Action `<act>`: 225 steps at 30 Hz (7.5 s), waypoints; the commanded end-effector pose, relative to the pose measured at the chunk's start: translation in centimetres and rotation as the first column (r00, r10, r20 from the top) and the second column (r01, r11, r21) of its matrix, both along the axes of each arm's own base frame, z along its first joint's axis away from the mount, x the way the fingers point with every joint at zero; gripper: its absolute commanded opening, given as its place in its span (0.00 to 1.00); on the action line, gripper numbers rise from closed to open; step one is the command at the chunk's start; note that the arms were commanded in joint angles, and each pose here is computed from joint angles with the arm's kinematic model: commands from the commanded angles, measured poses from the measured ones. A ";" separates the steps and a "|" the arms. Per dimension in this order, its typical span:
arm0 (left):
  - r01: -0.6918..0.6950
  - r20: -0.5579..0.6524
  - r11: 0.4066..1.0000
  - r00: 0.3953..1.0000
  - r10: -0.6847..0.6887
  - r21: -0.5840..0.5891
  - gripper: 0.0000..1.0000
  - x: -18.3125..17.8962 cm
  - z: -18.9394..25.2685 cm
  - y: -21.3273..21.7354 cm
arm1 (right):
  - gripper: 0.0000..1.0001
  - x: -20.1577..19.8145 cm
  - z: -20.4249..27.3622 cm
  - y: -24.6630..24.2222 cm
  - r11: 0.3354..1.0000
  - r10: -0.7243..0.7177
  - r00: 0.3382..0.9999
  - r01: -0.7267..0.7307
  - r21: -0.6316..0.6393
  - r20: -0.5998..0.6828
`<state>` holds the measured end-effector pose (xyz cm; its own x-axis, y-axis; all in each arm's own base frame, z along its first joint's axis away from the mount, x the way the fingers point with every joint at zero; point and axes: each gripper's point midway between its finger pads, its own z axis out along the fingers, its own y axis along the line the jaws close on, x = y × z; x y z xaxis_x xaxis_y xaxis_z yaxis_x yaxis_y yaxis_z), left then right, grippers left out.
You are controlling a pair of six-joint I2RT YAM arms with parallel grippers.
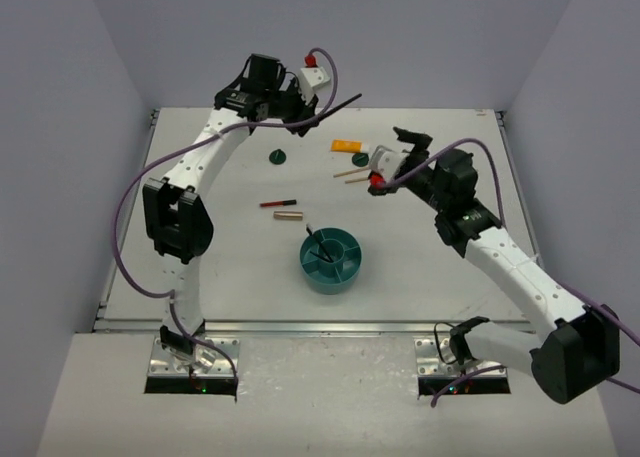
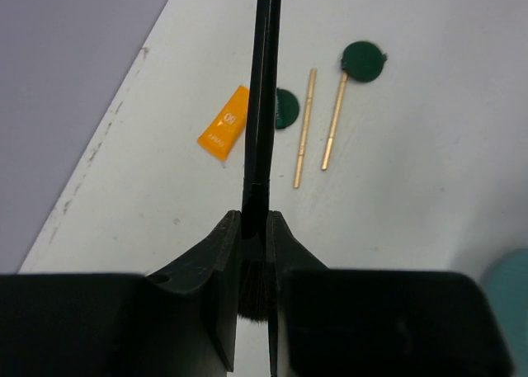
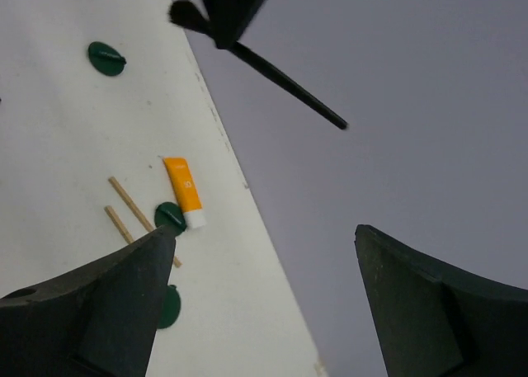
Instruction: Organize the makeup
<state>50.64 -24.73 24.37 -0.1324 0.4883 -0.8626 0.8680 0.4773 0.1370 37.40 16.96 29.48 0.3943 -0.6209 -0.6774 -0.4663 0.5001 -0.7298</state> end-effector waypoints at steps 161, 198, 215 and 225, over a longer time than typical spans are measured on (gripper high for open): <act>0.356 -0.364 0.830 0.909 -0.202 0.429 0.64 -11.9 -22.8 3.8 | 0.90 -6.3 0.8 7.0 0.711 0.550 0.689 -0.089 0.698 -0.472; 0.052 -0.264 0.989 0.964 -0.014 0.138 0.00 -6.0 -12.3 -2.4 | 0.91 -5.4 1.7 6.0 0.714 0.503 0.712 -0.023 0.700 -0.490; 0.242 0.016 0.793 0.959 -0.282 -0.559 0.00 -11.1 8.1 -5.4 | 0.90 -2.2 1.6 2.6 0.685 0.308 0.763 0.236 0.689 -0.568; 0.638 0.281 0.609 0.763 -0.582 -0.471 0.00 -21.2 3.3 -8.6 | 0.90 -4.6 -1.3 1.1 0.702 0.253 0.781 0.258 0.664 -0.571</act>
